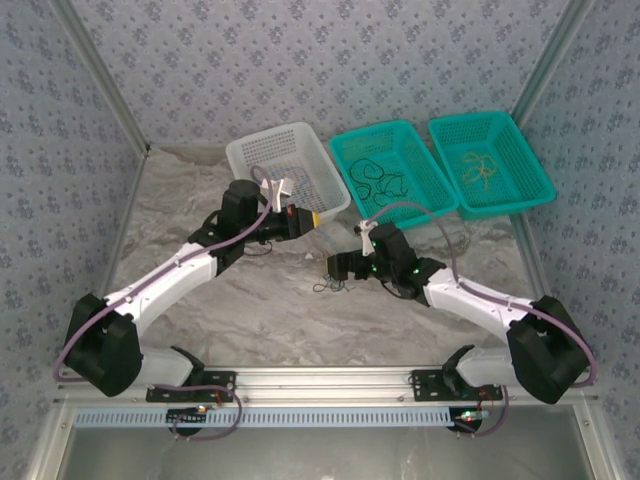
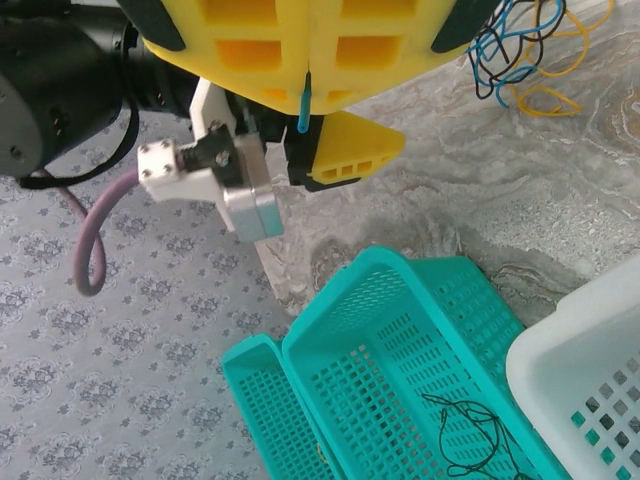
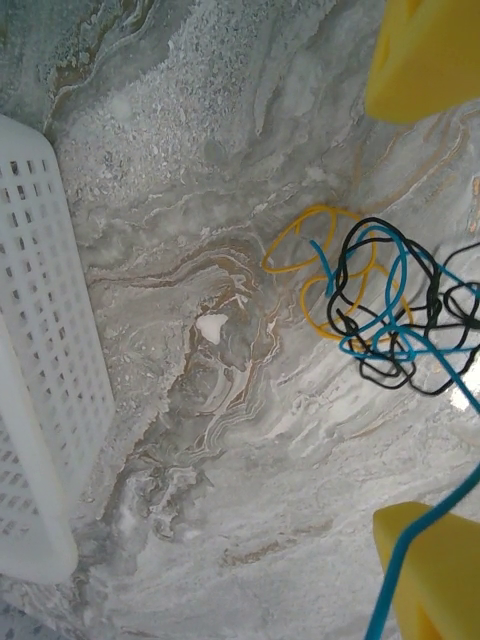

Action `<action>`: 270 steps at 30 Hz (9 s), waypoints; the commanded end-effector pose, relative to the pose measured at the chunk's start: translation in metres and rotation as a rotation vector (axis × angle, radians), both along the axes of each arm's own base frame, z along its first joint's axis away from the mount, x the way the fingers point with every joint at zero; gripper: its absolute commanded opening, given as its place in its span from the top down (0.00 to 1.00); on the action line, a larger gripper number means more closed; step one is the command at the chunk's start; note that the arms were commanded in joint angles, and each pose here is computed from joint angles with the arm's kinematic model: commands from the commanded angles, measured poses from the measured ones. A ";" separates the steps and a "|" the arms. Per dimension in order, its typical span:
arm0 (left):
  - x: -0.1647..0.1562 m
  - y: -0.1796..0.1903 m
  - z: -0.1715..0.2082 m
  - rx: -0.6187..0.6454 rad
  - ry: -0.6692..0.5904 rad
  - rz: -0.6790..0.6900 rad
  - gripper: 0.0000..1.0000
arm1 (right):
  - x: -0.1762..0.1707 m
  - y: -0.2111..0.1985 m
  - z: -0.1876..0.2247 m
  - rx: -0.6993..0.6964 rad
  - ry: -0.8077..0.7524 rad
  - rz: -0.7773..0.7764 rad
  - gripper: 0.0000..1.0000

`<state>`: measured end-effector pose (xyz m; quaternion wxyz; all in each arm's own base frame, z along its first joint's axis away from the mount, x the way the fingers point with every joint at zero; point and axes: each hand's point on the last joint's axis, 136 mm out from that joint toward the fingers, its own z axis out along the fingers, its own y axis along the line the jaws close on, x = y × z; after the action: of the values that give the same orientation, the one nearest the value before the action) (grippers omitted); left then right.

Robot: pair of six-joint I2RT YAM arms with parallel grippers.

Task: Untangle the cables

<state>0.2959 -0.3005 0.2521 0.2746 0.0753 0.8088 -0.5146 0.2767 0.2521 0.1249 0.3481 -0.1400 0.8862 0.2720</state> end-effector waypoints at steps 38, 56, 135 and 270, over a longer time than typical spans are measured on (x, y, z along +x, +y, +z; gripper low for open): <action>0.015 0.013 0.087 -0.073 -0.258 0.088 1.00 | 0.033 0.022 -0.054 -0.204 -0.092 -0.396 0.76; 0.022 0.063 0.106 0.064 -0.400 0.309 1.00 | 0.030 0.013 -0.075 -0.296 -0.032 -0.415 0.76; 0.001 0.332 -0.055 0.279 0.324 1.273 1.00 | 0.016 -0.083 -0.033 -0.002 0.115 -0.357 0.13; 0.246 0.106 0.185 0.208 -0.390 0.532 1.00 | 0.019 -0.078 0.034 -0.189 -0.116 -0.472 0.00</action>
<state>0.5331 -0.1894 0.4569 0.5571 -0.0149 0.7716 -0.3068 0.2958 0.1747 0.1603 0.4440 0.0155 0.8912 0.0915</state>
